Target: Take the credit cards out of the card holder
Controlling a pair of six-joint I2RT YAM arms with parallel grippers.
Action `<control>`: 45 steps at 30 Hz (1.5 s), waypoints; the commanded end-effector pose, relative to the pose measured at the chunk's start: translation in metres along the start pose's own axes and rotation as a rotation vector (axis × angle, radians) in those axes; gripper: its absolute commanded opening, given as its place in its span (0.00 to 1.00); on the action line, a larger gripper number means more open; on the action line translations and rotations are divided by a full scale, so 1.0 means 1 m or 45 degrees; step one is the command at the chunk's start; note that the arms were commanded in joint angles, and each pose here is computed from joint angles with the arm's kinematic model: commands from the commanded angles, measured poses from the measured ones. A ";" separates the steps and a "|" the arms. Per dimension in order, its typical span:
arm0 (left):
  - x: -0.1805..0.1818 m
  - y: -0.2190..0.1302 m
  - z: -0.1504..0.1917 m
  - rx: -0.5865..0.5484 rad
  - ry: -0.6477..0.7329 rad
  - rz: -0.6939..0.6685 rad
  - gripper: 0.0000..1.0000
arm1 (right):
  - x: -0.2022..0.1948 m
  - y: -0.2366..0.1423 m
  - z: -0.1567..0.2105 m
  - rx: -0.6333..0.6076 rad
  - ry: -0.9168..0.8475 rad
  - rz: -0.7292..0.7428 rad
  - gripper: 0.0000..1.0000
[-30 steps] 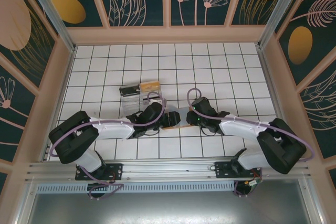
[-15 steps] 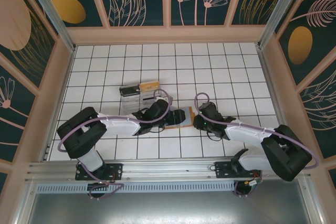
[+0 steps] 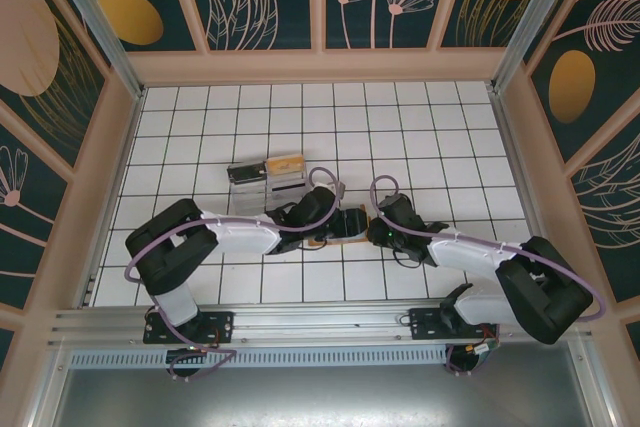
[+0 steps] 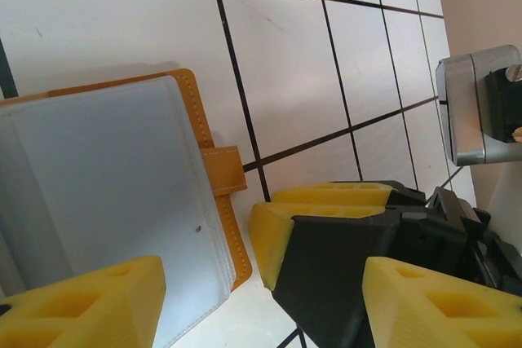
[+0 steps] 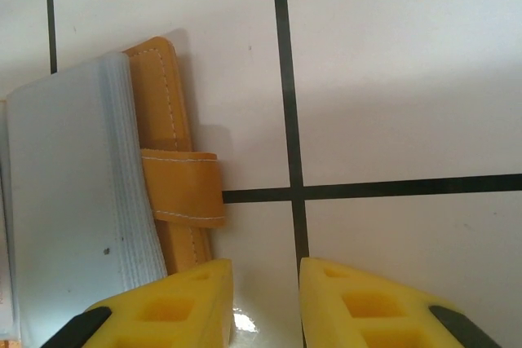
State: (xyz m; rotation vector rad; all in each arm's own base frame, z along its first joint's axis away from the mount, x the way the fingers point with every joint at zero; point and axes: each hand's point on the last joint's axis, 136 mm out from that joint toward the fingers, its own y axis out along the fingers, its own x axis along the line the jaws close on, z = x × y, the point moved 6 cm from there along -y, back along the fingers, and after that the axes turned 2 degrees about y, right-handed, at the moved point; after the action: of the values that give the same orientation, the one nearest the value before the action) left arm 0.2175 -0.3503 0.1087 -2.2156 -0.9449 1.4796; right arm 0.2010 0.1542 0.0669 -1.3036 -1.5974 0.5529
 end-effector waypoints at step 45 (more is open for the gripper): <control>0.091 -0.044 0.018 -0.116 -0.118 -0.330 0.18 | 0.094 0.034 -0.010 0.255 -0.036 -0.361 0.23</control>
State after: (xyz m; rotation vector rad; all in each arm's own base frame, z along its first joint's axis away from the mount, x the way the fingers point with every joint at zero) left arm 0.2073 -0.2620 0.0686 -2.0194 -1.2892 1.4330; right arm 0.2241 0.2451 0.0786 -0.9161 -1.6847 0.5536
